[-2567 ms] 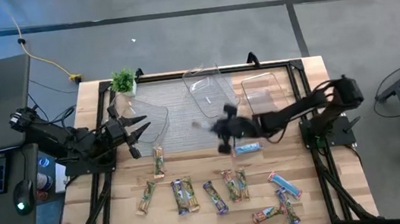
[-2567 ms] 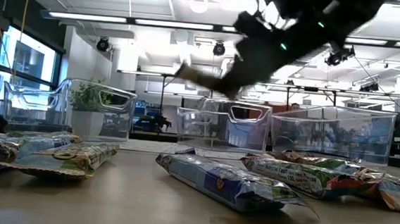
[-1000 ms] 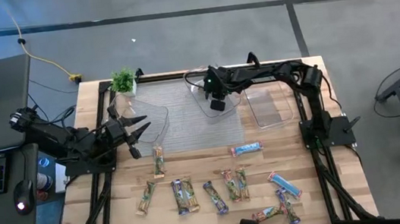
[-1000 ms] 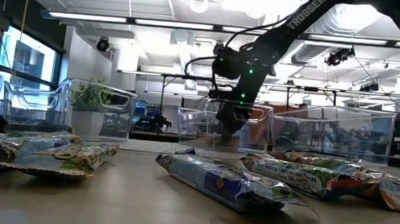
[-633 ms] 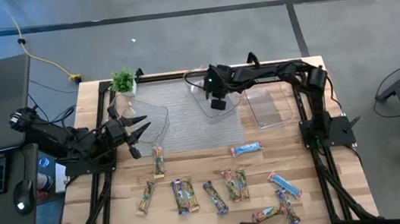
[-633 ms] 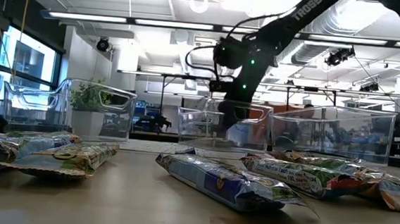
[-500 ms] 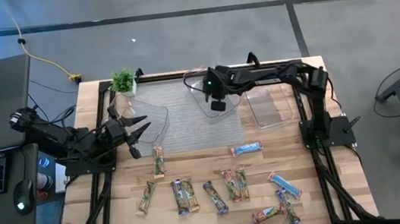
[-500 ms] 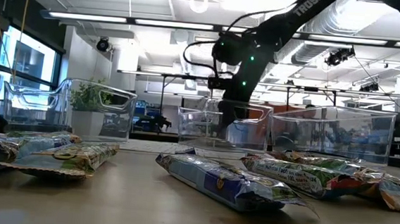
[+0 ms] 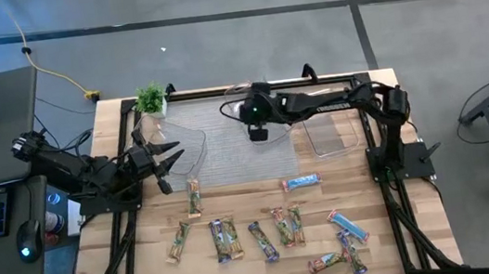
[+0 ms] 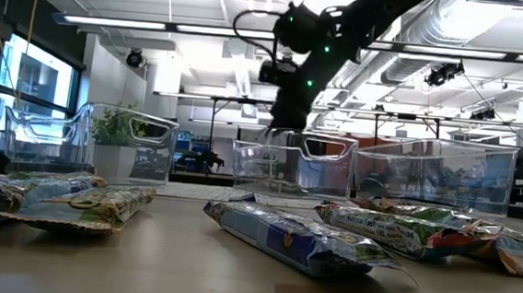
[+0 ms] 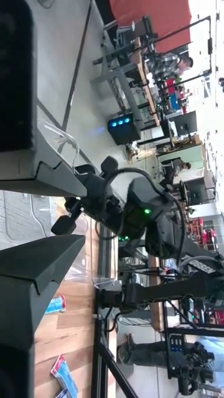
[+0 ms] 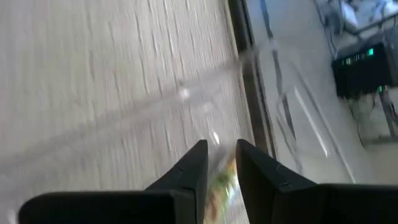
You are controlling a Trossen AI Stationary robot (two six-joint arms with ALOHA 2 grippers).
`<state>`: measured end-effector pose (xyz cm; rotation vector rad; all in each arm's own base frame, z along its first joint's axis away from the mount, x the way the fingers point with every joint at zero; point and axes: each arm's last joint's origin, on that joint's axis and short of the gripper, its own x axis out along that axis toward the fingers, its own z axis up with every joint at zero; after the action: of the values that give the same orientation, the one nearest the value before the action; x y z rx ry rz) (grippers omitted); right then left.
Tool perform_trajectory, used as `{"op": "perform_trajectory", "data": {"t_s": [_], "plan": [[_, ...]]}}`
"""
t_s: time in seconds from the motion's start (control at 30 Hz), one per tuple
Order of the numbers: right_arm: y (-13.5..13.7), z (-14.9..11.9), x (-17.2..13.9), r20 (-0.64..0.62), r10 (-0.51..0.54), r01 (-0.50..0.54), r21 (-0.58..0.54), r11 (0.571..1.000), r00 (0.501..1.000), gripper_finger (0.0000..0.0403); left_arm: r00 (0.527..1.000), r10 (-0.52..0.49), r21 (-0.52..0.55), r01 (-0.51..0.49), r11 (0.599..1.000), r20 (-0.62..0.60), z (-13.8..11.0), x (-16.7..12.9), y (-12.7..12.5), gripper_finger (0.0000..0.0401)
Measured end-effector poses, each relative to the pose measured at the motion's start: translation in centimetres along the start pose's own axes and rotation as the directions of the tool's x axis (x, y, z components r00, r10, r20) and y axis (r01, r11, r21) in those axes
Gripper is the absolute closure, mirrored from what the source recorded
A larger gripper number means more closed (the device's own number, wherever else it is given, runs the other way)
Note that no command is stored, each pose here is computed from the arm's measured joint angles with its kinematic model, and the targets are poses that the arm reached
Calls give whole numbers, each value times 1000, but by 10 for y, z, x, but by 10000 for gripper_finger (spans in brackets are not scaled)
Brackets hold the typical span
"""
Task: Pick and place Granola Bars by type
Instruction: Put the yellow granola bar into the middle transparent bin
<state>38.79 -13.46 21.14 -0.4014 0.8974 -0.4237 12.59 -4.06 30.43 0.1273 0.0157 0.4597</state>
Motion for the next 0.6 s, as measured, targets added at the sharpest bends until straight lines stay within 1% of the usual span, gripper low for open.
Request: {"op": "perform_trajectory", "data": {"t_s": [0.07,0.13,0.2,0.27,0.33,0.4,0.47,0.53,0.6], "plan": [[2,5,-1,46,-1,0,5,1000,999,336,1000,0,3,0,1000,-2,0,0,0,298],[4,9,-2,84,19,-16,-31,999,996,336,1000,-4,7,4,1000,-5,-1,0,0,298],[5,12,-3,133,57,-51,-42,998,989,336,1000,-28,16,28,999,-8,-2,0,-1,298],[6,15,-3,186,118,-114,-34,993,975,336,999,-45,21,45,999,-10,-2,0,-2,298],[8,19,-5,261,226,-226,-30,974,939,336,998,-59,24,59,998,-10,-2,0,-2,298],[13,24,-7,340,343,-346,-52,937,876,336,997,-79,23,79,997,-8,-2,0,-3,298],[18,30,-12,414,428,-438,-77,896,803,333,996,-86,25,86,996,-8,-2,0,-3,298],[25,36,-16,459,477,-485,-110,868,750,327,996,-86,24,87,996,-8,-2,0,-3,298],[33,39,-20,464,498,-491,-148,859,732,318,996,-87,26,87,996,-10,-3,0,-3,298]]}}
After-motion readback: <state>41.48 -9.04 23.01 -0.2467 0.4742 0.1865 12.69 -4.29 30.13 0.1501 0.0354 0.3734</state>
